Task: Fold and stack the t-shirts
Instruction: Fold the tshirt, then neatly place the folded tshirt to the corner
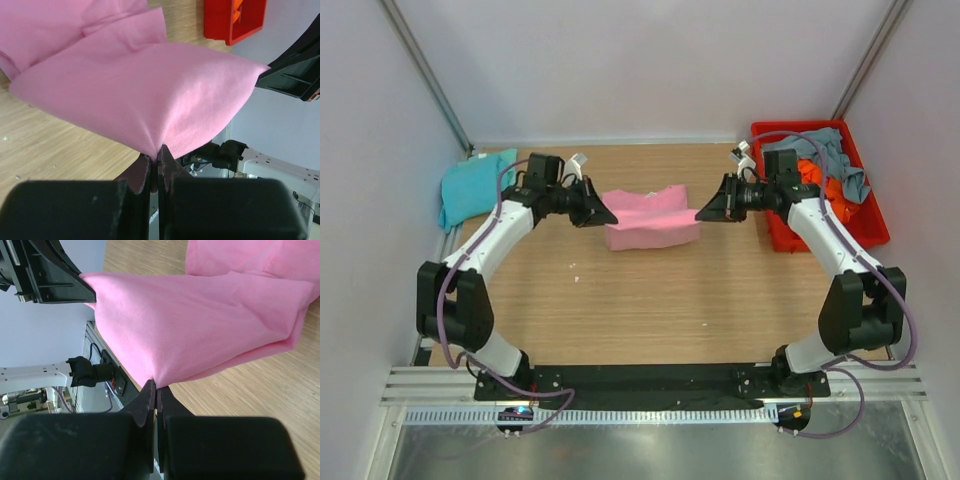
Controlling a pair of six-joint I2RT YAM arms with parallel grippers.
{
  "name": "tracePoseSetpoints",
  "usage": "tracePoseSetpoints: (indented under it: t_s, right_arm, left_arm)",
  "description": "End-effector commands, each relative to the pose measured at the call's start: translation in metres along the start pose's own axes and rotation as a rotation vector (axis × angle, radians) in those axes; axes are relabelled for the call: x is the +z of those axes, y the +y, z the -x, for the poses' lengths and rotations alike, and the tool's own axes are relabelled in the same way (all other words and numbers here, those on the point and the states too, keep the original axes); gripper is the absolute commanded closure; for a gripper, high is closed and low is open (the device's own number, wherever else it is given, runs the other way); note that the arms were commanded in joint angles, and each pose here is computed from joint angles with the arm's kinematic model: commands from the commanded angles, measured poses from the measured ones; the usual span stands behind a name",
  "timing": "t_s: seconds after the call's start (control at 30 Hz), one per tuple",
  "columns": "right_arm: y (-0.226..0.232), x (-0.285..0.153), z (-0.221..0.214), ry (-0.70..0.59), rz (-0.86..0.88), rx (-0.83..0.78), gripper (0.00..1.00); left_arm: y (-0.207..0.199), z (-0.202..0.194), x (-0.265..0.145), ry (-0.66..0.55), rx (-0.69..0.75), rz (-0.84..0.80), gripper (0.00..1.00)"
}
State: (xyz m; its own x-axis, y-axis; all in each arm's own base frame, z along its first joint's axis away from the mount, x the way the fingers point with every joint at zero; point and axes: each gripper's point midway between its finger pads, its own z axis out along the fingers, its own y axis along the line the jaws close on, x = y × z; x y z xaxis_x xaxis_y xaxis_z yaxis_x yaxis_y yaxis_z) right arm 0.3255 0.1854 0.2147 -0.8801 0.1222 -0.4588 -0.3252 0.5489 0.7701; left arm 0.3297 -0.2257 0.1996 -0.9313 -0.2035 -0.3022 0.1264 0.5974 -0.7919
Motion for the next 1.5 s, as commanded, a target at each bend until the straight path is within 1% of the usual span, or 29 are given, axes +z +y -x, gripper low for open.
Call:
tracePoseSetpoints:
  t_s: [0.0, 0.03, 0.1, 0.13, 0.17, 0.2, 0.23, 0.27, 0.3, 0.33, 0.37, 0.4, 0.43, 0.47, 0.5, 0.53, 0.57, 0.6, 0.67, 0.73, 0.8, 0.87, 0.97, 1.07, 1.13, 1.27, 1.37, 1.4, 1.47]
  right_arm:
    - [-0.008, 0.011, 0.027, -0.025, -0.014, -0.045, 0.99]
    - [-0.011, 0.013, 0.033, -0.028, -0.018, -0.055, 0.99]
    - [-0.019, 0.024, 0.057, -0.042, -0.031, -0.081, 0.98]
    - [-0.021, 0.029, 0.066, -0.046, -0.035, -0.103, 0.98]
    - [-0.026, 0.035, 0.075, -0.043, -0.039, -0.111, 0.98]
    - [-0.033, 0.046, 0.099, -0.056, -0.049, -0.136, 0.98]
    - [-0.04, 0.054, 0.109, -0.052, -0.054, -0.141, 0.99]
    - [-0.045, 0.062, 0.122, -0.067, -0.056, -0.157, 0.99]
    - [-0.035, 0.063, 0.149, -0.112, -0.048, -0.21, 0.98]
    - [-0.061, 0.083, 0.152, -0.085, -0.052, -0.18, 0.88]
    - [-0.062, 0.088, 0.159, -0.085, -0.044, -0.175, 0.74]
    - [-0.059, 0.09, 0.17, -0.104, -0.033, -0.19, 0.6]
    - [-0.057, 0.088, 0.173, -0.115, -0.03, -0.193, 0.51]
    - [-0.048, 0.083, 0.182, -0.159, -0.016, -0.239, 0.45]
    - [-0.055, 0.086, 0.166, -0.148, -0.017, -0.208, 0.32]
    - [-0.053, 0.081, 0.166, -0.173, -0.027, -0.231, 0.23]
    - [-0.025, 0.061, 0.174, -0.237, -0.01, -0.317, 0.23]
    - [-0.036, 0.063, 0.154, -0.208, -0.023, -0.307, 0.22]
    - [-0.02, 0.05, 0.145, -0.217, -0.009, -0.341, 0.22]
    - [-0.024, 0.051, 0.126, -0.181, -0.003, -0.319, 0.22]
    - [-0.031, 0.057, 0.114, -0.153, -0.009, -0.302, 0.22]
    - [-0.041, 0.063, 0.104, -0.114, -0.022, -0.306, 0.23]
    - [-0.058, 0.079, 0.096, -0.066, -0.017, -0.271, 0.24]
    - [-0.071, 0.102, 0.087, 0.002, 0.013, -0.219, 0.25]
    - [-0.082, 0.119, 0.085, 0.038, 0.022, -0.189, 0.27]
    - [-0.095, 0.134, 0.09, 0.027, 0.01, -0.173, 0.27]
    - [-0.102, 0.146, 0.087, 0.044, 0.016, -0.154, 0.27]
    - [-0.106, 0.148, 0.086, 0.048, 0.011, -0.142, 0.27]
    - [-0.109, 0.156, 0.082, 0.061, 0.013, -0.129, 0.27]
  left_arm:
    - [0.005, 0.02, 0.01, -0.007, 0.036, 0.006, 1.0]
    - [0.001, 0.032, 0.012, -0.02, 0.064, 0.0, 1.0]
    - [0.016, 0.045, 0.024, -0.015, 0.067, 0.042, 1.0]
    - [0.009, 0.061, 0.022, -0.039, 0.086, 0.042, 1.0]
    - [0.021, 0.068, 0.033, -0.031, 0.071, 0.062, 1.0]
    - [0.027, 0.08, 0.036, -0.053, 0.075, 0.09, 1.0]
    - [0.022, 0.104, 0.03, -0.1, 0.099, 0.108, 1.0]
    - [0.031, 0.118, 0.032, -0.126, 0.094, 0.145, 1.0]
    - [0.045, 0.128, 0.04, -0.133, 0.081, 0.168, 0.96]
    - [0.046, 0.152, 0.038, -0.195, 0.104, 0.187, 0.87]
    - [0.05, 0.158, 0.04, -0.2, 0.1, 0.199, 0.77]
    - [0.059, 0.162, 0.047, -0.188, 0.097, 0.211, 0.71]
    - [0.057, 0.165, 0.044, -0.203, 0.103, 0.225, 0.68]
    - [0.058, 0.165, 0.043, -0.21, 0.103, 0.227, 0.63]
    - [0.054, 0.162, 0.04, -0.221, 0.098, 0.219, 0.56]
    - [0.05, 0.156, 0.033, -0.241, 0.112, 0.199, 0.54]
    - [0.04, 0.151, 0.027, -0.244, 0.13, 0.165, 0.53]
    - [0.034, 0.147, 0.023, -0.254, 0.138, 0.148, 0.48]
    - [0.022, 0.129, 0.011, -0.25, 0.151, 0.1, 0.39]
    - [0.023, 0.11, 0.009, -0.222, 0.144, 0.08, 0.35]
    - [0.039, 0.091, 0.013, -0.16, 0.104, 0.108, 0.35]
    - [0.053, 0.082, 0.019, -0.125, 0.104, 0.133, 0.35]
    - [0.081, 0.076, 0.029, -0.074, 0.04, 0.181, 0.35]
    - [0.101, 0.077, 0.038, -0.044, -0.044, 0.176, 0.35]
    - [0.111, 0.081, 0.042, -0.046, -0.071, 0.18, 0.35]
    - [0.139, 0.085, 0.056, -0.017, -0.142, 0.193, 0.36]
    - [0.146, 0.088, 0.064, -0.003, -0.164, 0.176, 0.37]
    - [0.155, 0.086, 0.071, 0.012, -0.198, 0.177, 0.37]
    - [0.154, 0.088, 0.078, 0.026, -0.219, 0.133, 0.37]
